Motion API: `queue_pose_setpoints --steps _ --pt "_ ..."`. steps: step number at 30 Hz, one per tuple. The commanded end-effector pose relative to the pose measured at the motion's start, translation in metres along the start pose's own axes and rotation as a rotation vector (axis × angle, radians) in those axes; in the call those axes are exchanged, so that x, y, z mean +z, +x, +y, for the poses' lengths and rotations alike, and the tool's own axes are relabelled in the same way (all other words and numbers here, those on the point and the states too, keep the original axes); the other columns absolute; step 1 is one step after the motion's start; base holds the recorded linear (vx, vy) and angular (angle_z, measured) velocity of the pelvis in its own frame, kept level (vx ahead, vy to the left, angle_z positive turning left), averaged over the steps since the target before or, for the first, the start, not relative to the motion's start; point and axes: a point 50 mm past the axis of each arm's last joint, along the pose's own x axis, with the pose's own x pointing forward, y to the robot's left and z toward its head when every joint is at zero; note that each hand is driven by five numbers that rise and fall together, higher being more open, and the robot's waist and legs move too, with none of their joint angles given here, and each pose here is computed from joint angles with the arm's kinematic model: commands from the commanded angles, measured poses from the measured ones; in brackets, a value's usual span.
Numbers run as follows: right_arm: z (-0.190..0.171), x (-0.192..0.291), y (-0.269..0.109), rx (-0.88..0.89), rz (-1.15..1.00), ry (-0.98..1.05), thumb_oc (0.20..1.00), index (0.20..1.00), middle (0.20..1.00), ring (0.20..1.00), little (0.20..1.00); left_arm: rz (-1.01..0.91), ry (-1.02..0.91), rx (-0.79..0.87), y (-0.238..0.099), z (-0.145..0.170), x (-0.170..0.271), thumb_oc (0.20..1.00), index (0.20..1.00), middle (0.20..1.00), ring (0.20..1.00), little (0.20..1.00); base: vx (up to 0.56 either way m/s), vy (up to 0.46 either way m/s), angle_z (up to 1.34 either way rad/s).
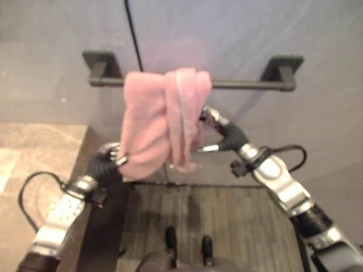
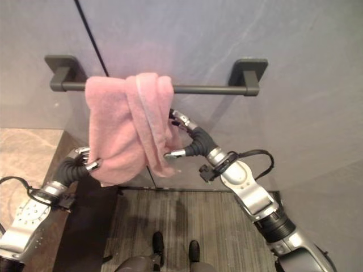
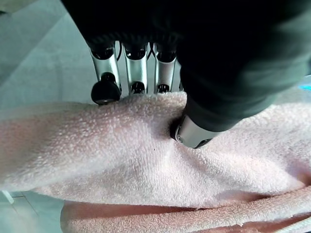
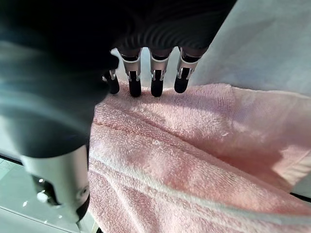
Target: Put brush and paste in cup on sink, flatten towel.
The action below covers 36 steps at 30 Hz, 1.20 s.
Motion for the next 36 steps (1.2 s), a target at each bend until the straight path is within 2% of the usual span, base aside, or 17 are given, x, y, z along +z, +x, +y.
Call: queue_pose_setpoints --steps 1,7,8,9,10,14,18,25,33,34,36 --pt "0.002 0.034 0.013 0.02 -0.169 -0.03 1.0 1.0 1.0 1.0 1.0 -0.1 0.057 -0.038 0.011 0.009 0.024 0.2 0.2 0.2 0.2 0.2 0.01 0.03 0.05" --pt "0.004 0.035 0.015 0.023 -0.172 -0.062 1.0 1.0 1.0 1.0 1.0 -0.082 0.058 -0.041 0.011 0.008 0.02 0.209 0.209 0.209 0.209 0.209 0.0 0.004 0.01" --pt "0.003 0.033 0.013 0.014 -0.163 -0.068 1.0 1.0 1.0 1.0 1.0 -0.078 0.052 -0.041 0.011 0.006 0.019 0.435 0.435 0.435 0.435 0.435 0.0 0.0 0.0" --pt "0.003 0.033 0.013 0.014 -0.163 -0.068 1.0 1.0 1.0 1.0 1.0 -0.078 0.052 -0.042 0.011 0.006 0.019 0.52 0.52 0.52 0.52 0.52 0.0 0.0 0.0" --pt "0.001 0.031 0.012 0.005 -0.153 -0.083 1.0 1.0 1.0 1.0 1.0 -0.074 0.051 -0.046 0.01 0.005 0.017 1.0 1.0 1.0 1.0 1.0 0.0 0.0 0.0" --pt "-0.007 0.021 0.004 -0.058 -0.099 -0.132 1.0 1.0 1.0 1.0 1.0 -0.037 0.069 -0.039 0.006 0.003 0.01 1.0 1.0 1.0 1.0 1.0 0.0 -0.001 0.03" --pt "-0.016 0.007 -0.01 -0.113 -0.016 -0.185 1.0 1.0 1.0 1.0 1.0 0.013 0.192 -0.059 -0.001 0.006 0.007 1.0 1.0 1.0 1.0 1.0 0.0 -0.005 0.05" --pt "-0.024 -0.024 -0.05 -0.181 0.16 -0.162 1.0 1.0 1.0 1.0 1.0 0.129 0.313 -0.031 -0.025 0.024 -0.004 1.0 1.0 1.0 1.0 1.0 -0.01 -0.058 -0.05" --pt "-0.036 -0.064 -0.129 -0.312 0.459 -0.072 1.0 1.0 1.0 1.0 1.0 0.26 0.392 0.027 -0.059 0.046 -0.012 1.0 1.0 1.0 1.0 1.0 -0.04 -0.129 -0.01" --pt "-0.035 -0.065 -0.129 -0.312 0.459 -0.071 1.0 1.0 1.0 1.0 1.0 0.261 0.392 0.026 -0.059 0.046 -0.012 1.0 1.0 1.0 1.0 1.0 -0.05 -0.144 -0.01" --pt "-0.04 -0.075 -0.156 -0.347 0.57 -0.072 1.0 1.0 1.0 1.0 1.0 0.302 0.44 0.054 -0.072 0.057 -0.009 1.0 1.0 1.0 1.0 1.0 -0.04 -0.151 0.0"
